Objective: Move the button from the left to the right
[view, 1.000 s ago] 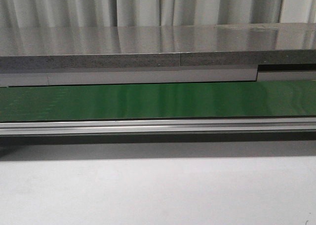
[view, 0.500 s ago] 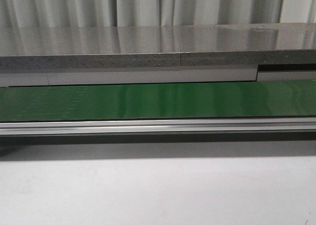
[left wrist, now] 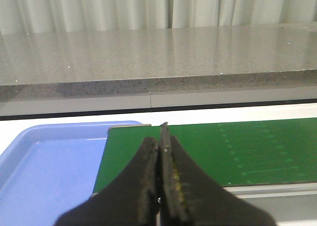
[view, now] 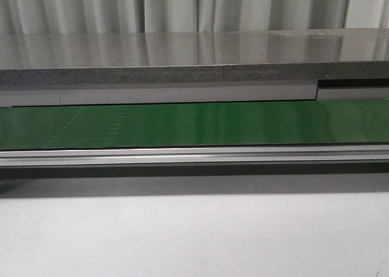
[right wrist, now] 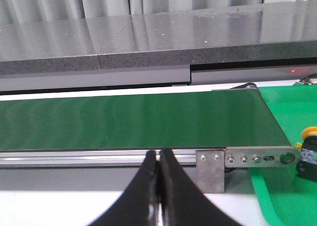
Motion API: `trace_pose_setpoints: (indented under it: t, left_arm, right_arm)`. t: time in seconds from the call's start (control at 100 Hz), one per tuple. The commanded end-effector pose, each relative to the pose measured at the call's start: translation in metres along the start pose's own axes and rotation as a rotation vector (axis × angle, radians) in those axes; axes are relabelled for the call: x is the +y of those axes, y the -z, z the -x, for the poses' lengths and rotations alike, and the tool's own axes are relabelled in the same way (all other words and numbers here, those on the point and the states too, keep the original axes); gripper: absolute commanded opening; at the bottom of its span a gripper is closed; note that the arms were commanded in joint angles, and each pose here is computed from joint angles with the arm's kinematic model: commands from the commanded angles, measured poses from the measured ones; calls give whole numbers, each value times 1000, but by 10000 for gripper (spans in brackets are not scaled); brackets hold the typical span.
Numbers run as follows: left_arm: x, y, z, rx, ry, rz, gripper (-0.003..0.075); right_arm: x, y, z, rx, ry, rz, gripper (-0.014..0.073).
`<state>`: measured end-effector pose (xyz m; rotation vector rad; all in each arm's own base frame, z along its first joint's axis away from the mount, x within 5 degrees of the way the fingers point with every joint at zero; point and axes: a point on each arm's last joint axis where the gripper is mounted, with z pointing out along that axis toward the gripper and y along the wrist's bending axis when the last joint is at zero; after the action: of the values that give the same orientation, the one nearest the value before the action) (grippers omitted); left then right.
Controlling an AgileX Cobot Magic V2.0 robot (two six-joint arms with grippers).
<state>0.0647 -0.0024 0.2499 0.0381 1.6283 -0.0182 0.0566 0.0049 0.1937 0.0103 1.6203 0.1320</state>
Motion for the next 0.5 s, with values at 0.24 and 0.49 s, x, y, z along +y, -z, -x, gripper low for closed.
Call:
trace_pose_setpoints:
  t: [0.24,0.49]
  left_arm:
    - [0,16,-17,-182,-17,4,-20]
    - [0,12,-31,-147,-23,5,-20]
  right_arm:
    - [1,3,13,-116,10,5,-66]
    - [1,3,13,-116,10,5,-66]
